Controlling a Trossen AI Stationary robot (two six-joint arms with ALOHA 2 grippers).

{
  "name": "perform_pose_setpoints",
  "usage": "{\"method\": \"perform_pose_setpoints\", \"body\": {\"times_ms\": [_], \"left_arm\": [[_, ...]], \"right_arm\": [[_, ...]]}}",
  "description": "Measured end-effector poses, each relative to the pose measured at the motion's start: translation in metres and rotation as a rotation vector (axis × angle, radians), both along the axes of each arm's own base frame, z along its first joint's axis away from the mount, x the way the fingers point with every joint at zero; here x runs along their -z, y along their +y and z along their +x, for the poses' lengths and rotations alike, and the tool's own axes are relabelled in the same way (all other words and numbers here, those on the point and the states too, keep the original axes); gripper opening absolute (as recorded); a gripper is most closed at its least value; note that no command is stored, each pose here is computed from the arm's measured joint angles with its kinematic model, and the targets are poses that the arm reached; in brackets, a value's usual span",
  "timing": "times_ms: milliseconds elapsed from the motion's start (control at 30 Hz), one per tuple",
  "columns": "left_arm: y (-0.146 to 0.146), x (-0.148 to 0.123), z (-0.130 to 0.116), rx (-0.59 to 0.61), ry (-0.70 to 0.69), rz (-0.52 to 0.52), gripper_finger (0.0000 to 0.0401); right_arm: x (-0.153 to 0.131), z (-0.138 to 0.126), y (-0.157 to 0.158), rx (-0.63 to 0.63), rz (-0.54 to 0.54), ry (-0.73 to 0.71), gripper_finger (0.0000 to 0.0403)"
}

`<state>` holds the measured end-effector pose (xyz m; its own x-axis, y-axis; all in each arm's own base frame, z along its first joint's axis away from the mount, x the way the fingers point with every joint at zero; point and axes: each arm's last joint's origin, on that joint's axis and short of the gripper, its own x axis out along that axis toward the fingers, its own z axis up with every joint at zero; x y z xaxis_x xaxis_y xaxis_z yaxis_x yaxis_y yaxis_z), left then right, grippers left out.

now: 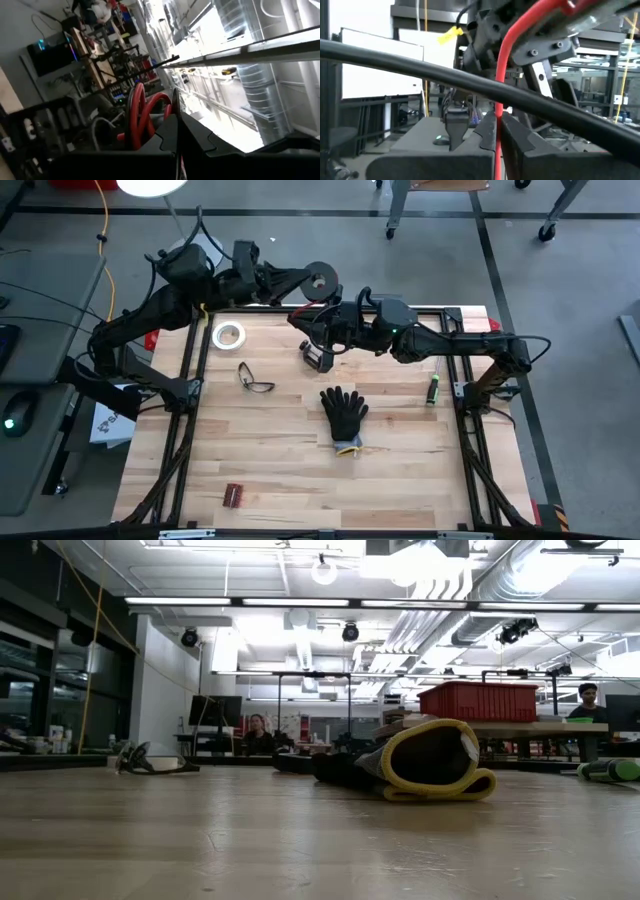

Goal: Coil cords
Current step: Coil the orange wire onto the spool

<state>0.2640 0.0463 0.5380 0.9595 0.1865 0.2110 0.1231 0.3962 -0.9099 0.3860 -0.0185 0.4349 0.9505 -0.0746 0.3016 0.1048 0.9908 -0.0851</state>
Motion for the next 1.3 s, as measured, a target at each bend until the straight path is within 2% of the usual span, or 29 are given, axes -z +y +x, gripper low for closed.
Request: {"method": "perform_pose_setpoints", "body": {"times_ms": [300,567,933,1133,1300], "left_arm": [[-0.019,0.002,0.005,0.09,0.004,-0.058,0.0],[-0.028,0.003,0.003,0.146,0.026,-0.083,0.0],[-0.032,0.011,-0.041,0.184,0.258,-0.083,0.0],[-0.034,0.024,-0.055,0.205,0.434,-0.015,0.0],[-0.035,0.037,-0.059,0.226,0.578,0.117,0.0]], "right_arm": [[0.0,0.002,-0.01,0.056,0.003,-0.035,0.0],[0.0,0.003,-0.021,0.022,-0.004,-0.076,0.0],[0.006,0.003,-0.042,-0.026,-0.034,-0.009,0.0],[0.011,0.002,-0.052,-0.032,-0.042,0.049,0.0],[0.016,0.002,-0.06,-0.038,-0.046,0.105,0.0]]}}
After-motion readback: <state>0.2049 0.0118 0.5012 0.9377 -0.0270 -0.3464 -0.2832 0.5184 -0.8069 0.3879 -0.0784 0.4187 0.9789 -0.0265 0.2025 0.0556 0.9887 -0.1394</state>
